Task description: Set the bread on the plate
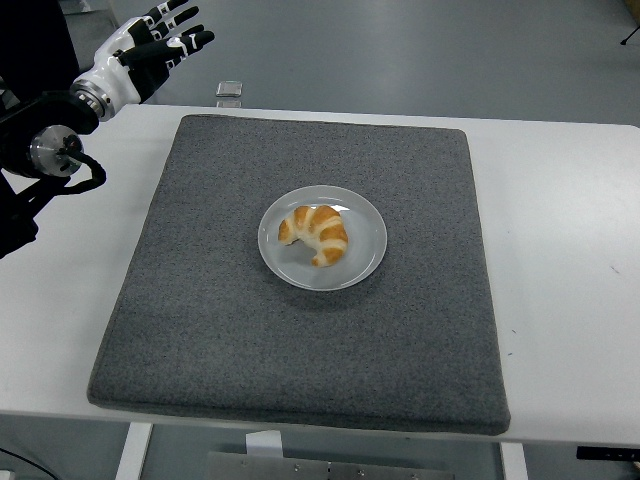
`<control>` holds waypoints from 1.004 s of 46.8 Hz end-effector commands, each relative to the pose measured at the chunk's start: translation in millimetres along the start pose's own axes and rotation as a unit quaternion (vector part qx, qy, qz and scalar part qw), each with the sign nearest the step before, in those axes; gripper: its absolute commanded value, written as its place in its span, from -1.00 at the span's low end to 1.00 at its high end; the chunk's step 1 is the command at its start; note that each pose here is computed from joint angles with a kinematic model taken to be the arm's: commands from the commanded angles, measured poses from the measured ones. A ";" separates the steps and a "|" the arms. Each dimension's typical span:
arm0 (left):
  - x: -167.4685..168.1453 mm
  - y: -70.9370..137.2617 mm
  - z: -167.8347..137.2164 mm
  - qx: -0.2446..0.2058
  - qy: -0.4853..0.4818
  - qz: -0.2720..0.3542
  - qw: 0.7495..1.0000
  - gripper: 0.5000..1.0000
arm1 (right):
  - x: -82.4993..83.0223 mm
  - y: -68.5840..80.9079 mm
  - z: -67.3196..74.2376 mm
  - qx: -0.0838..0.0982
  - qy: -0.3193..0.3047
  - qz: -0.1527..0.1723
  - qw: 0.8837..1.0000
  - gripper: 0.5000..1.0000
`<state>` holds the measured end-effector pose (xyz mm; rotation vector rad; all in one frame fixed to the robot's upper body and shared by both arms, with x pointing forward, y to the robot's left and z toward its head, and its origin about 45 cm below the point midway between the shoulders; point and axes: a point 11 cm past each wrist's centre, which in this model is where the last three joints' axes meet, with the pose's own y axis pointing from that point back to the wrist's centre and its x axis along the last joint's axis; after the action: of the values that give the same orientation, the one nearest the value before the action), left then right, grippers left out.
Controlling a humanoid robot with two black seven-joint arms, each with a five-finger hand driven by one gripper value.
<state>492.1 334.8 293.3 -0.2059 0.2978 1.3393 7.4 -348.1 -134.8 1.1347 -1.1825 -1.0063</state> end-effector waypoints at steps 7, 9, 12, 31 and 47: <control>6.2 5.1 -9.3 -0.006 0.077 0.007 0.997 1.00 | -0.1 0.0 0.6 0.000 0.000 0.000 1.000 0.73; 3.4 4.2 -12.9 -0.006 0.088 0.006 0.996 1.00 | 0.0 0.0 -0.3 0.000 0.000 0.000 1.000 0.72; -1.3 2.2 -14.9 -0.009 0.101 0.001 0.995 1.00 | 0.0 0.0 -0.4 0.000 0.000 0.000 1.000 0.72; -1.1 0.4 -31.7 -0.014 0.132 0.013 0.991 1.00 | -0.1 0.0 0.6 -0.001 0.002 0.000 1.000 0.73; 1.8 3.4 -38.7 -0.017 0.150 0.020 0.988 1.00 | -0.6 0.0 0.4 0.001 0.005 -0.001 1.000 0.72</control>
<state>485.6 324.4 256.2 -0.4350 0.5357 1.3531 7.1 -347.9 -134.9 1.1387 -1.1773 -1.0021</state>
